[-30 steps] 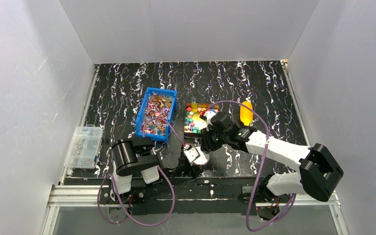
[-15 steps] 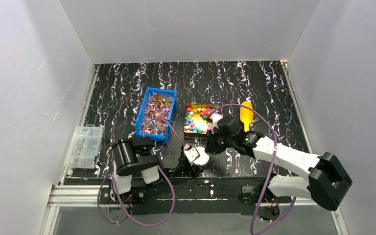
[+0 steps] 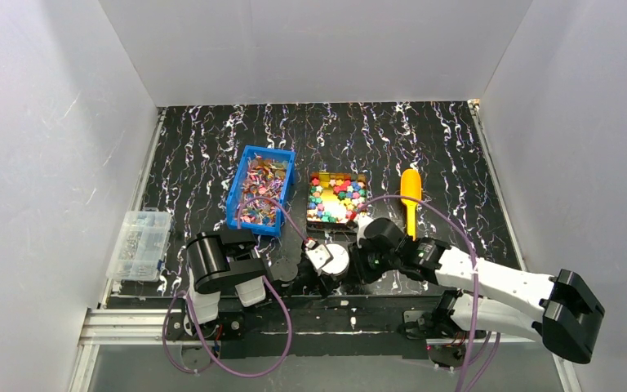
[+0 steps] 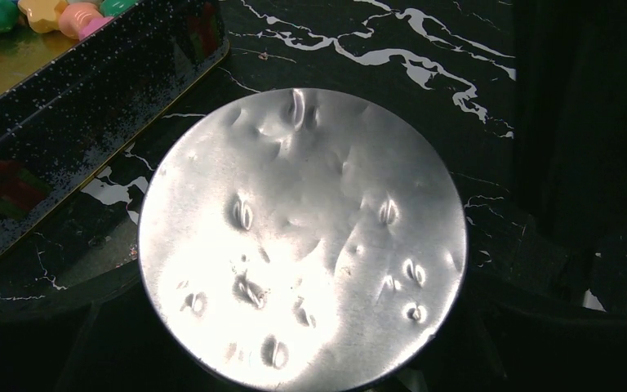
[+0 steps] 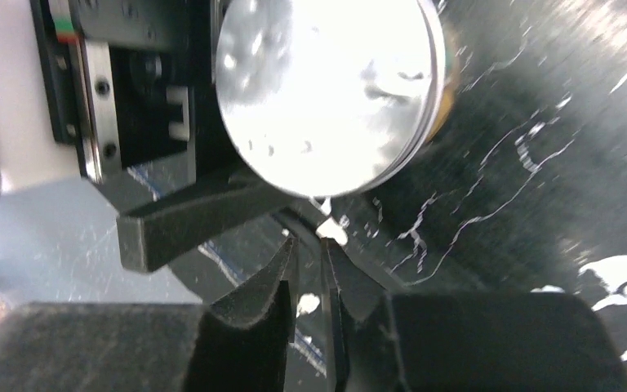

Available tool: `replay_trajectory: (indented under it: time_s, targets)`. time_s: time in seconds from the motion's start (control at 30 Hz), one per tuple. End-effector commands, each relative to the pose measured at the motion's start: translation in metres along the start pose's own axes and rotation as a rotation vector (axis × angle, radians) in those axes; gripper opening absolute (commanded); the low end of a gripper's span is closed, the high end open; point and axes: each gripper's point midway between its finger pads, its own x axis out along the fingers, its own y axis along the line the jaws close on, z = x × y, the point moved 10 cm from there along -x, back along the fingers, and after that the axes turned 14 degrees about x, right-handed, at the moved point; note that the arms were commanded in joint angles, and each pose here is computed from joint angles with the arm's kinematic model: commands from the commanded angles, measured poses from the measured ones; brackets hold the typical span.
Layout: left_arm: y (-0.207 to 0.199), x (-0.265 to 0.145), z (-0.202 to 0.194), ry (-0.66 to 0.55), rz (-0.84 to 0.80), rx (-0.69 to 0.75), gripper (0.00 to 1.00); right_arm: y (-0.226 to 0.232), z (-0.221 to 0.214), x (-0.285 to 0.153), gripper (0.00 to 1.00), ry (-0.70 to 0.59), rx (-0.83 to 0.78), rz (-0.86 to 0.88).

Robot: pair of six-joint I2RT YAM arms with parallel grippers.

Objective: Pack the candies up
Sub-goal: Screw the bottle lid onto the packing bottle.

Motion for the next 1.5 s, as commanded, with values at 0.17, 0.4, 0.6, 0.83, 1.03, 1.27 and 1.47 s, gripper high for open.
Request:
replay_trajectory:
  time_s: [0.17,0.4,0.6,0.83,1.03,1.27,1.47]
  targets:
    - [0.000,-0.022,-0.045,0.267,0.025,-0.004,0.29,0.023,0.002,-0.025,0.32,-0.049,0.007,-0.062]
    - [0.000,-0.024,-0.047,0.272,0.018,-0.005,0.29,0.042,0.033,-0.032,0.48,-0.178,-0.052,-0.125]
    - [-0.001,-0.023,-0.048,0.275,0.009,-0.004,0.29,0.055,0.055,-0.021,0.51,-0.199,-0.127,-0.168]
    - [-0.002,-0.023,-0.048,0.275,0.001,-0.002,0.29,0.057,0.083,-0.005,0.50,-0.190,-0.179,-0.175]
    - [-0.002,-0.023,-0.049,0.279,0.000,-0.001,0.29,0.043,0.090,0.012,0.49,-0.128,-0.183,-0.154]
    - [-0.003,-0.022,-0.050,0.282,-0.010,0.000,0.29,0.029,0.088,0.024,0.47,-0.066,-0.161,-0.079]
    - [-0.003,-0.021,-0.051,0.283,-0.013,0.000,0.29,0.017,0.083,0.032,0.44,-0.028,-0.146,-0.076]
